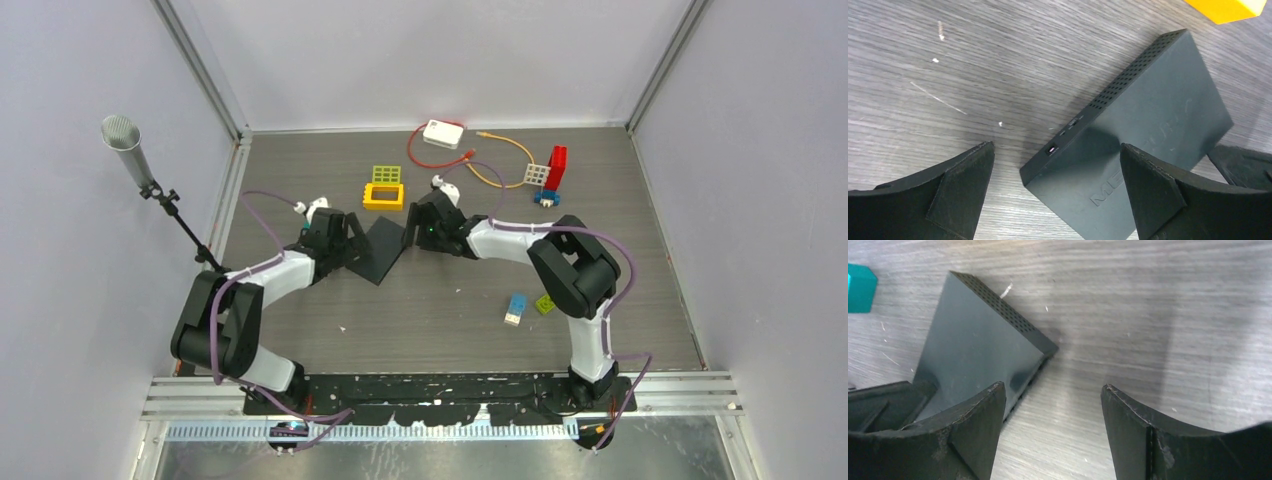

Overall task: Insert the plug into the switch port
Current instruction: Adjust the switch port at the center of the board.

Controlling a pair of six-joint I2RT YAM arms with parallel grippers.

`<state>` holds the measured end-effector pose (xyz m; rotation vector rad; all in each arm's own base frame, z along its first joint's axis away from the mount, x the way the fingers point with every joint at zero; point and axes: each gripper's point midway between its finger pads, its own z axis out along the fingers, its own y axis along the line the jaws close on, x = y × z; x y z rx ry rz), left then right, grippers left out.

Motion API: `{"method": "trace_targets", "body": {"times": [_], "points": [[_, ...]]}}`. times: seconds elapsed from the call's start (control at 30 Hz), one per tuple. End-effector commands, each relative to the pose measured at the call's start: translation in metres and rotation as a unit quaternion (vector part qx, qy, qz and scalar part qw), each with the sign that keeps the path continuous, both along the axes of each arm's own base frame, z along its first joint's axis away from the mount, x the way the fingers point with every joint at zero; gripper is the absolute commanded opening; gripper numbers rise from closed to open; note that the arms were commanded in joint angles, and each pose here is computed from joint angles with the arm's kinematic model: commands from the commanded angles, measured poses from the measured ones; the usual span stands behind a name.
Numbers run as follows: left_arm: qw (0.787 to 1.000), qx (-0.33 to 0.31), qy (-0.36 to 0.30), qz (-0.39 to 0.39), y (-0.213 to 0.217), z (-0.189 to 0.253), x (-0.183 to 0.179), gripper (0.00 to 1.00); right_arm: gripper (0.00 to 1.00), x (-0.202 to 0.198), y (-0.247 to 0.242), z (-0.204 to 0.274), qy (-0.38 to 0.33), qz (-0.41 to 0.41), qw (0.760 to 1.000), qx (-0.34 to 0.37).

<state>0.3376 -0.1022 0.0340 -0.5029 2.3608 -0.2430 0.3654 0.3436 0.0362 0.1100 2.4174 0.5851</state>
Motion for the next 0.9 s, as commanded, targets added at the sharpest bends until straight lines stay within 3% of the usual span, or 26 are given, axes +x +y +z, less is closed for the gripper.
{"method": "trace_targets", "body": {"times": [0.0,0.23,0.53,0.73,0.87], "points": [[0.998,-0.057,-0.013,-0.026,-0.022,-0.003,-0.007,0.98,0.74,0.007,0.011,-0.012,0.003,0.012,1.0,-0.002],[0.996,-0.073,-0.013,-0.041,-0.039,-0.004,-0.054,0.98,0.7,0.0,0.051,-0.005,0.008,0.097,0.993,0.062],[0.996,-0.075,-0.031,-0.034,-0.022,0.023,-0.092,0.98,0.7,-0.018,0.093,0.03,-0.024,0.213,0.968,0.132],[0.996,-0.064,-0.053,-0.035,-0.007,0.056,-0.111,0.98,0.7,-0.009,0.103,0.032,-0.026,0.218,0.967,0.131],[0.996,-0.035,-0.071,-0.039,0.005,0.074,-0.115,0.99,0.7,-0.002,0.079,0.034,-0.044,0.184,0.979,0.072]]}}
